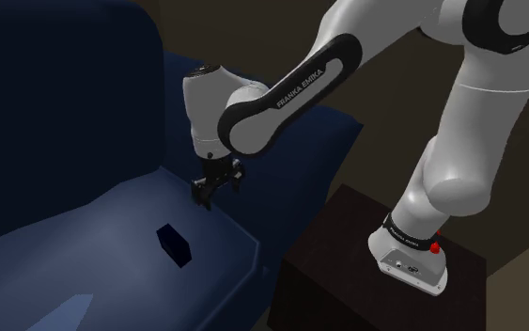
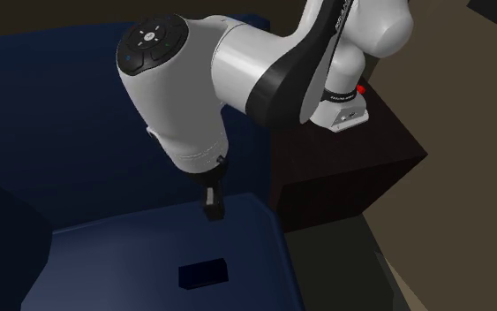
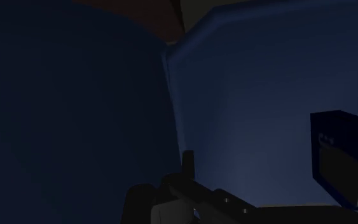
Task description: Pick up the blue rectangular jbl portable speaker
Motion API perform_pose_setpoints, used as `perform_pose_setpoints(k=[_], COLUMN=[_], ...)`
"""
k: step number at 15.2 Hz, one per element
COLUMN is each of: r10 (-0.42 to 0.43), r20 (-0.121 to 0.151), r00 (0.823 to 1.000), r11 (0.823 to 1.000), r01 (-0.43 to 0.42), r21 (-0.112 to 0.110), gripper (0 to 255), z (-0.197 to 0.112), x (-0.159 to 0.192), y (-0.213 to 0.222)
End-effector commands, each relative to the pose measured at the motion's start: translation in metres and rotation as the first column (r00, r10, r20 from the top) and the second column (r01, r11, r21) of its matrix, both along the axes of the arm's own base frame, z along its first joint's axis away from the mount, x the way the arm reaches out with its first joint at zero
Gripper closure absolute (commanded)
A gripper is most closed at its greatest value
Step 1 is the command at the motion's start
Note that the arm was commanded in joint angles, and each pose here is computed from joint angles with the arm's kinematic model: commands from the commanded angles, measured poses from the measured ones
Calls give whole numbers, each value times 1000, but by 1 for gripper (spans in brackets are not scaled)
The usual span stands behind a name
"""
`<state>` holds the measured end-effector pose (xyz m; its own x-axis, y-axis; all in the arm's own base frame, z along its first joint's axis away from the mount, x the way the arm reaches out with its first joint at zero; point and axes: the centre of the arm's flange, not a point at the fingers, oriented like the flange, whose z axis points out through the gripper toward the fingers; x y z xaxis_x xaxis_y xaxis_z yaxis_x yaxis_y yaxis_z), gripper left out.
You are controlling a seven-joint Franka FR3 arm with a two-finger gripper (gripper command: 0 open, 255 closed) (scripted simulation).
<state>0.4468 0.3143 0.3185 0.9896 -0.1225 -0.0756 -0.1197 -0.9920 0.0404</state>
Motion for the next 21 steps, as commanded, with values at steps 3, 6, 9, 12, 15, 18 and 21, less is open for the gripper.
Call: perform_pose_setpoints(k=[3,6,9,12,15,18,21], r10=[3,6,9,11,11,11,11], r20=[14,25,35,43,43,43,43], r00=[1000,1000,999,999,999,999,999], r11=[1000,1000,1000,999,999,999,999], r01=[-3,-7,-10,-13,-13,-13,-13], r21=[11,18,26,32,32,32,32], gripper=[0,0,0,0,0,0,0], z=[-24,-42,-59,-73,-89,-105,-113], x=[21,37,52,64,64,64,64], y=[40,70,100,125,125,125,125])
